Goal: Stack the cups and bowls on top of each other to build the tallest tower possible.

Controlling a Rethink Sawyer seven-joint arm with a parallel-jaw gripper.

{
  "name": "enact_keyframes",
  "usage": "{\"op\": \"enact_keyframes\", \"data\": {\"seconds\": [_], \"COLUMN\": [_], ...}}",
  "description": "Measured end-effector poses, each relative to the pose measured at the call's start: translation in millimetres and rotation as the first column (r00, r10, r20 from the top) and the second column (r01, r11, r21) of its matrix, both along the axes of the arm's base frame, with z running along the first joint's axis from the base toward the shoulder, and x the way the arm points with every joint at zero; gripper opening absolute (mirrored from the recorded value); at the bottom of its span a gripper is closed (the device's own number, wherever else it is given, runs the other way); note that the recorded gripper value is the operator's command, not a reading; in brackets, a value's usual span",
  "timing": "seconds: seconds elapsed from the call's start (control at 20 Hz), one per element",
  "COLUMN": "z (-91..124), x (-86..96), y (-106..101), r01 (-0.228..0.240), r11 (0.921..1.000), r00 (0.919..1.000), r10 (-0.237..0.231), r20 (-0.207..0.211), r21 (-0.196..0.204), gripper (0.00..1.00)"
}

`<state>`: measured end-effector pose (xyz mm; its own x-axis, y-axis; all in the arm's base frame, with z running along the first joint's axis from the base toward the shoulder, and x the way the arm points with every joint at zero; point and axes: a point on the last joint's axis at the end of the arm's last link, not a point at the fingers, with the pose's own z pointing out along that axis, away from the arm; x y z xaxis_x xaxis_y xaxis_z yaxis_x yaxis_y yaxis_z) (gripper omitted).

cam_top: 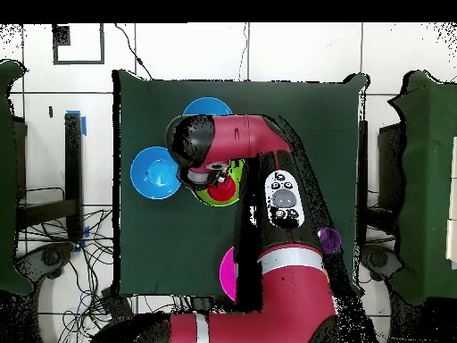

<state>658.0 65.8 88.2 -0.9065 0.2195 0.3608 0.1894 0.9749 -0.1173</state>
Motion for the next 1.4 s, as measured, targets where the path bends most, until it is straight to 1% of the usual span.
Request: {"op": "enact_keyframes", "data": {"seconds": [0.5, 1.4], "z": [-3.8, -4.5], "x": [-3.7, -3.8], "y": [-5.6, -4.5], "r01": [-0.031, -0.039], "r11": [0.9991, 0.9987], "r00": [0.9995, 0.9992], "r10": [0.031, 0.039], "r20": [0.000, 0.002], "r21": [-0.030, -0.032], "gripper": [0.00, 0.00]}}
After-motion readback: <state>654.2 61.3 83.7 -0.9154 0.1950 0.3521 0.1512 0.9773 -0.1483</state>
